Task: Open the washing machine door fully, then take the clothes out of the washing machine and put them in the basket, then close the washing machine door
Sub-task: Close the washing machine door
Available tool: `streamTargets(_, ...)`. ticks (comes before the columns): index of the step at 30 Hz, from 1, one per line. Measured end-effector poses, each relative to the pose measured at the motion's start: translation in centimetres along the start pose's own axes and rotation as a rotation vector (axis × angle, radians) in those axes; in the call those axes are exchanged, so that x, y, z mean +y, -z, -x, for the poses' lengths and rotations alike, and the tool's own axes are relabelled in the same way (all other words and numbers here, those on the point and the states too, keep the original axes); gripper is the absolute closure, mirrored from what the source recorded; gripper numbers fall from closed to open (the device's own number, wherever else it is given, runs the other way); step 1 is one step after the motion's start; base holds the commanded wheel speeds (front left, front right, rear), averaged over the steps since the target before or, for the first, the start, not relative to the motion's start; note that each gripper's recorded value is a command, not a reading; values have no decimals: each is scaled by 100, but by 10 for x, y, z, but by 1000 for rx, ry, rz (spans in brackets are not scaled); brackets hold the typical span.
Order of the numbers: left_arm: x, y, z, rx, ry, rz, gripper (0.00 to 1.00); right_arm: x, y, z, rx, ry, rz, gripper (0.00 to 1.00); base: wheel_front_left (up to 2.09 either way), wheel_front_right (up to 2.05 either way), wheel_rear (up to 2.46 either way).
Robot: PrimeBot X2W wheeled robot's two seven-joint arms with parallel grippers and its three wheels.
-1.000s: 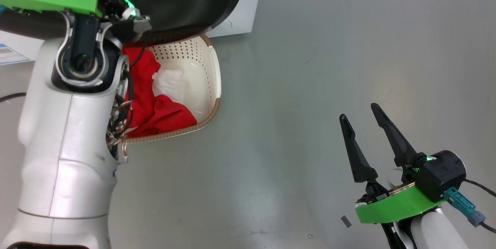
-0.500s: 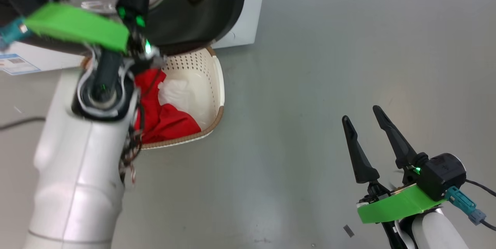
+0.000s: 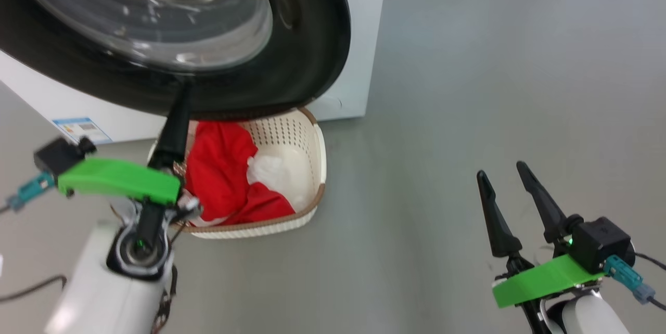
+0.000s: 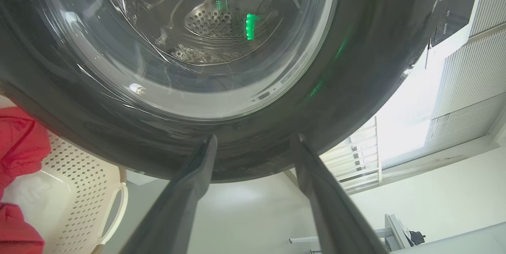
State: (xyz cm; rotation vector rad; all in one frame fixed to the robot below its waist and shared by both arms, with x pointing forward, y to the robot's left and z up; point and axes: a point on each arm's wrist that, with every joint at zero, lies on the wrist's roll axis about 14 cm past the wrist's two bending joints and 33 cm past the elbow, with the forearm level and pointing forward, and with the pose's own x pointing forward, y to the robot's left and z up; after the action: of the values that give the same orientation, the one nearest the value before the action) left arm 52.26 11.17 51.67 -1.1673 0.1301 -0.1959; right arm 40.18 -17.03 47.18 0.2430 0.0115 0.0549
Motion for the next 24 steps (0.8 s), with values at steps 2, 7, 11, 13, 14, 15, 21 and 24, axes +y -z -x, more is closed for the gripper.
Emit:
streamTargets(2,1,-4,16,-19,-1,-52,0,3,-3,6,-8,-5,-2,0,0,0,0)
streamTargets(7,15,-16,55,-75,-34,-201,0,7,-10,19,-24,-12,-6,0,0,0,0)
streamTargets(11,9,-21,90,-112,-6,-320,0,10,-19,31,-49,-19,-6,0,0,0,0)
streamTargets(13,3,-22,105,-119,18,-394,0,12,-26,34,-71,-23,-5,0,0,0,0)
streamTargets(14,0,-22,111,-122,24,-437,0,12,-31,35,-84,-24,-5,0,0,0,0)
streamTargets(15,-2,-26,118,-135,27,-475,0,11,-35,37,-98,-21,-4,0,0,0,0)
streamTargets(21,-30,-48,150,-254,78,-707,0,15,-47,43,-136,-35,20,0,0,0,0)
streamTargets(24,-38,-52,164,-291,89,-829,0,16,-51,46,-148,-39,34,0,0,0,0)
